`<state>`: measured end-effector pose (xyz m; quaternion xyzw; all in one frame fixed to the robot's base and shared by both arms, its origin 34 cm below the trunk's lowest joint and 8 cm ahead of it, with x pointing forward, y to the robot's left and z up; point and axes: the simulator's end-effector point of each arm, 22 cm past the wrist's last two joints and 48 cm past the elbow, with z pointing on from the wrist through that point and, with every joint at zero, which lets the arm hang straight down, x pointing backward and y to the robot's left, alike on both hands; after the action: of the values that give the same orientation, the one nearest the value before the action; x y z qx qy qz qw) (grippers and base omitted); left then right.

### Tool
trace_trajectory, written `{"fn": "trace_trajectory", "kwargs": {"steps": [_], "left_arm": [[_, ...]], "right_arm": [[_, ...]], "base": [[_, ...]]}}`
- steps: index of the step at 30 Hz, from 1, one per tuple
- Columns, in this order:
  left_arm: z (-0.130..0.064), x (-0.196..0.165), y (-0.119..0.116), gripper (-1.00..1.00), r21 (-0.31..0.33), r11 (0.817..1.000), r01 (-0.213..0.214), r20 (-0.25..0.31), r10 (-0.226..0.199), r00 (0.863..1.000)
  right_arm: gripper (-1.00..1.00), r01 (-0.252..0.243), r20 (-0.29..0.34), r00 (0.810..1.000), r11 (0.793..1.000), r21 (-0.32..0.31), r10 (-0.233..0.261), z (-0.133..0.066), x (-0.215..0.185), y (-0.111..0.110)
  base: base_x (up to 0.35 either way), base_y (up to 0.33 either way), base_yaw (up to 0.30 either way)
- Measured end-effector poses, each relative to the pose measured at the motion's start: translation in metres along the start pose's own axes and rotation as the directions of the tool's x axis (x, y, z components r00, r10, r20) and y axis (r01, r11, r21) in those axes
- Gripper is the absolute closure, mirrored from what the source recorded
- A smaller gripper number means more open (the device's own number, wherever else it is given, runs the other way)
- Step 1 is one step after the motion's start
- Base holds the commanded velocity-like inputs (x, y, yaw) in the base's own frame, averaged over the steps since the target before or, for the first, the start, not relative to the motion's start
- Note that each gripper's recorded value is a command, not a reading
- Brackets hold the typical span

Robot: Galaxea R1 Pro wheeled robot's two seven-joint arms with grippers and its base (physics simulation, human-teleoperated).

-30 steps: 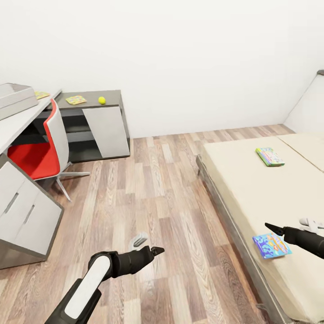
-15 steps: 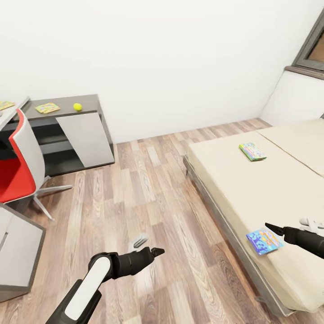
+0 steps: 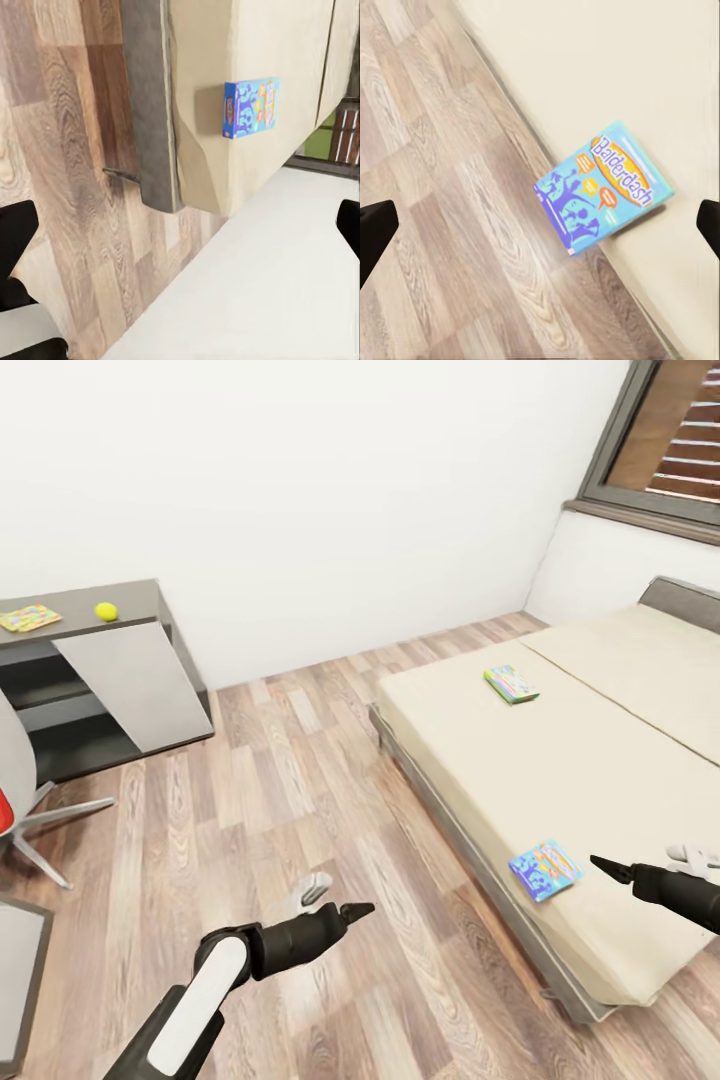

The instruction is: Put all the toys in the child's room - the three board games (two on the bed and one on the table), the two jigsaw puzzles on the table, and the tennis ball on the table - inside the toy box on the table in the child's room.

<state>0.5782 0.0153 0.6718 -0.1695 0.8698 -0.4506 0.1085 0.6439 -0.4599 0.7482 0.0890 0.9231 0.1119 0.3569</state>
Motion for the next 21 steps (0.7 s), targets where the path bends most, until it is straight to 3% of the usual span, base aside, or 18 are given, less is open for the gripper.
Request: {"fn": "trace_trajectory", "kwargs": {"steps": [13,21], "left_arm": [[0.028,-0.017,0.017,-1.0,0.165,0.986,-0.009,0.117,-0.01,0.993],[0.046,-0.011,0.016,-1.0,0.213,0.977,-0.03,0.12,0.005,0.993]], "right_arm": [[-1.0,-0.009,-0.005,1.0,1.0,0.01,0.009,-0.004,-0.009,-0.003],[-1.0,0.006,0.01,1.0,1.0,0.012,-0.006,-0.008,-0.017,0.0]], "base": [[0.003,0.003,-0.282],[0.001,0.001,-0.22]]}}
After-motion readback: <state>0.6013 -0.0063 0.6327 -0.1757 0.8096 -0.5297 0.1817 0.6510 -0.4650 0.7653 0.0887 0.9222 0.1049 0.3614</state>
